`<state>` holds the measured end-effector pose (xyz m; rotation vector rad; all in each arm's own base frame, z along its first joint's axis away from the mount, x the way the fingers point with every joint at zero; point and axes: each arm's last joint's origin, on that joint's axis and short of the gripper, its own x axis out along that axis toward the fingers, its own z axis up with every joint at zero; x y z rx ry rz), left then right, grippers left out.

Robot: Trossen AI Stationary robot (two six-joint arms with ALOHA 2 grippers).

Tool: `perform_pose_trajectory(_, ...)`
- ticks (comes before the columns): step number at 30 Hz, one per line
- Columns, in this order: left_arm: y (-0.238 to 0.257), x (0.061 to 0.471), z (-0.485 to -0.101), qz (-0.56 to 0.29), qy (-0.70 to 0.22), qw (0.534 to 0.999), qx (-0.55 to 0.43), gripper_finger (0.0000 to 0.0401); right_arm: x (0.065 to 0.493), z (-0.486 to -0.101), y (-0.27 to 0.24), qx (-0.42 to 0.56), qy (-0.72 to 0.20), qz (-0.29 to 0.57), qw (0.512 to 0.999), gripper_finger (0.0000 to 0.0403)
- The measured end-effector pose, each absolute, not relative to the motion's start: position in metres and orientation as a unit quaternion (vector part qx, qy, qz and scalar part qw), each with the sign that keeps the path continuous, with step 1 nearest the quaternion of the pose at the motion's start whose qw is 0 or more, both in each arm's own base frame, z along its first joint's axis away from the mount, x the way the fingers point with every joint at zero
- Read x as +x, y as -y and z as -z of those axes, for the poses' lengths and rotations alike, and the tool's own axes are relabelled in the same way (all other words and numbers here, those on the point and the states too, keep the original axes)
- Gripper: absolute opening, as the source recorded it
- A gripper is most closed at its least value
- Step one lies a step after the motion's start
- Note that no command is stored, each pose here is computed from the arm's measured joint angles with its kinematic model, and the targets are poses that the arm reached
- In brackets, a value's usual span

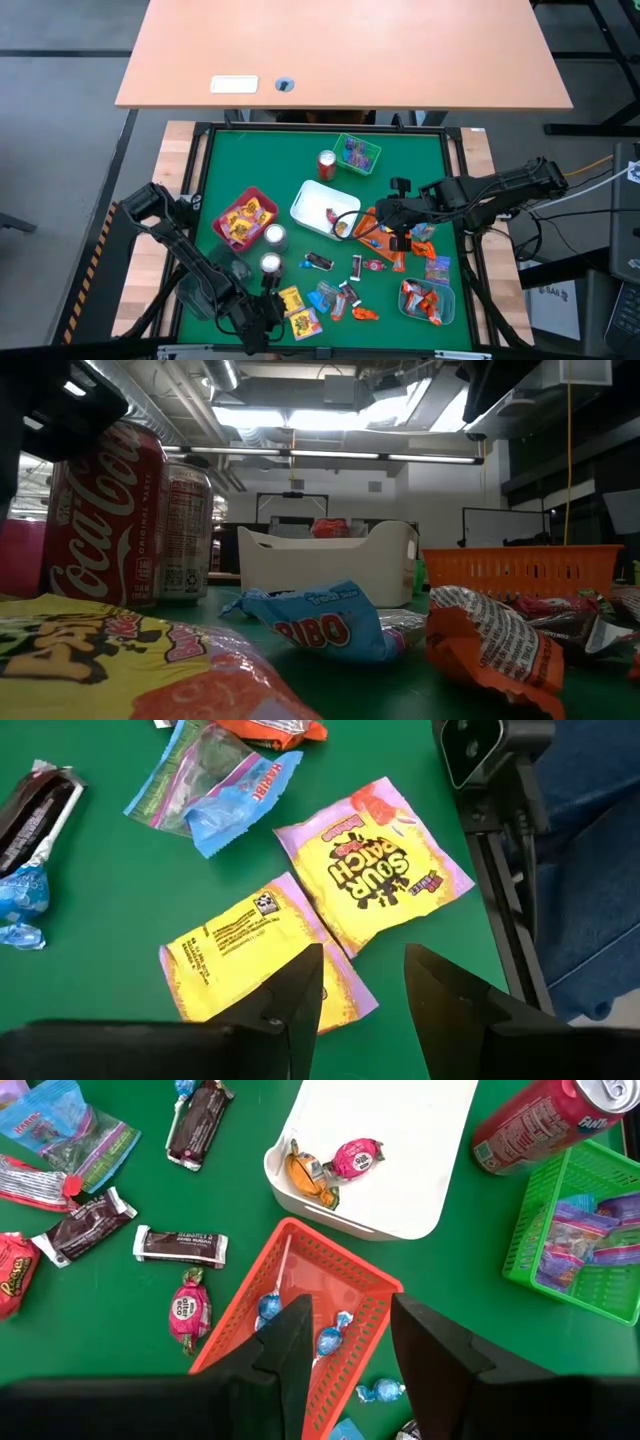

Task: Sort candy
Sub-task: Put the yellow candy into the red bin

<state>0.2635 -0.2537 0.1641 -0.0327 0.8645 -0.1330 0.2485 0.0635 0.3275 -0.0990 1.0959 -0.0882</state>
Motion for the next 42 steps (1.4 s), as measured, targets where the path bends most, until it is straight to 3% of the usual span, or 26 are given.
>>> perform_pose_trajectory(20,0.236,0.272,-0.16,0.03,-0.441,0.897,0.0,0.013,0.249,-0.327,-0.063,-0.048,-0.521,0.041,0.851,0.0136)
perform_pose_trajectory(33,0.243,0.276,-0.123,0.038,-0.481,0.876,0.012,0.0129,0.248,-0.327,-0.063,-0.05,-0.523,0.041,0.85,0.0136)
perform_pose_trajectory(37,0.243,0.276,-0.123,0.036,-0.482,0.876,0.015,0.0109,0.244,-0.327,-0.07,-0.064,-0.531,0.033,0.845,0.0136)
perform_pose_trajectory(42,0.242,0.276,-0.123,0.034,-0.483,0.875,0.014,0.0055,0.232,-0.329,-0.09,-0.101,-0.521,0.015,0.847,0.0136)
